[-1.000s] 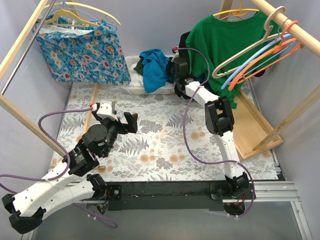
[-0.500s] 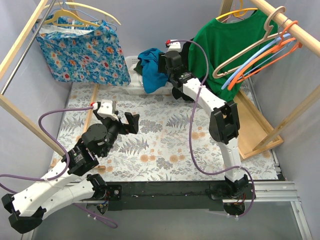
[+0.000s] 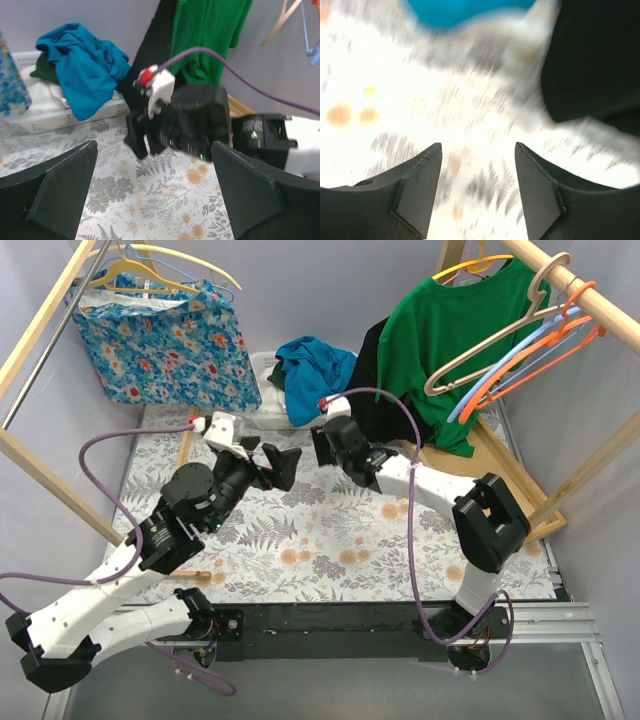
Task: Remove the t-shirt from the hanger
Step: Place the T-shirt in the bin.
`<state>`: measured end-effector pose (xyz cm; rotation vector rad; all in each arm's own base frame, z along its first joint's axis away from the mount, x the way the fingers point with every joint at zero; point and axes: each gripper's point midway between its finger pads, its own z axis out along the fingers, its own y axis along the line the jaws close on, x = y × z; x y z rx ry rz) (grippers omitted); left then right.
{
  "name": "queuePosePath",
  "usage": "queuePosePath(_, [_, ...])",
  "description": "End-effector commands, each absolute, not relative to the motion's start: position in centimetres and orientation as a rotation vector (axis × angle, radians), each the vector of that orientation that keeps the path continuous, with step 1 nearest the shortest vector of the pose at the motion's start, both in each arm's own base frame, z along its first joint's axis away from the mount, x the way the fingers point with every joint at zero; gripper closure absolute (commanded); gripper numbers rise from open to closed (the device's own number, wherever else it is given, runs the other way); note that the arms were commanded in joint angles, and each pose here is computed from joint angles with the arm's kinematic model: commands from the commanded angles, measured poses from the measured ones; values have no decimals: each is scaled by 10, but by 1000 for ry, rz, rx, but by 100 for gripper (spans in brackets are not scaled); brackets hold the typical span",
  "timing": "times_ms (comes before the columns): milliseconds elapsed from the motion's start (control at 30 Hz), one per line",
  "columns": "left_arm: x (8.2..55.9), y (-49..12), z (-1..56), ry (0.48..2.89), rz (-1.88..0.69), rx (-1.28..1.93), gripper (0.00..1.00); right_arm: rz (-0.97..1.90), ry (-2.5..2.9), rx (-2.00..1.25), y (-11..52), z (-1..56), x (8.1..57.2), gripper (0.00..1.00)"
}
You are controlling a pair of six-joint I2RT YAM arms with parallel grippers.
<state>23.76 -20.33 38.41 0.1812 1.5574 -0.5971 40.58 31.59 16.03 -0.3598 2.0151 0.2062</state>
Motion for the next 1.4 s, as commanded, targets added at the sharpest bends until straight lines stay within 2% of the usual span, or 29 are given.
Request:
queuePosePath(0, [247, -237, 390, 1533, -646, 278, 2, 324, 1975, -368, 314, 171, 365, 35])
queuePosePath(133, [260, -251, 383, 1550, -634, 275, 2, 322, 1974, -377, 293, 171, 343, 38])
queuePosePath(300, [262, -238, 363, 1585, -590, 219, 2, 377, 1755, -336, 276, 270, 335, 38])
queuePosePath(467, [242, -215, 347, 1581, -608, 203, 2, 429, 1502, -271, 265, 377, 332, 37])
queuePosePath(667, [230, -203, 332, 1609, -624, 196, 2, 320, 1358, -62, 243, 446, 357, 36])
queuePosePath(867, [226, -218, 315, 1671, -681, 224, 2, 145, 1309, 121, 241, 459, 404, 31])
queuePosePath(900, [226, -218, 311, 1686, -674, 225, 2, 121, 1272, 147, 238, 479, 408, 31])
queuePosePath(933, [226, -218, 310, 1690, -674, 226, 2, 65, 1293, 137, 249, 463, 424, 31])
queuePosePath(1000, [225, -216, 309, 1696, -669, 228, 2, -25, 1239, 220, 237, 491, 431, 31])
queuePosePath(1033, [224, -216, 310, 1694, -670, 227, 2, -87, 1258, 212, 248, 476, 446, 31])
queuePosePath(1200, [223, -210, 310, 1691, -650, 229, 2, -299, 1182, 370, 235, 485, 457, 33])
queuePosePath(1233, [224, -209, 310, 1692, -644, 227, 2, -391, 1195, 339, 237, 479, 460, 33])
queuePosePath(1367, [225, -207, 307, 1698, -626, 227, 2, -465, 1185, 346, 241, 468, 453, 35])
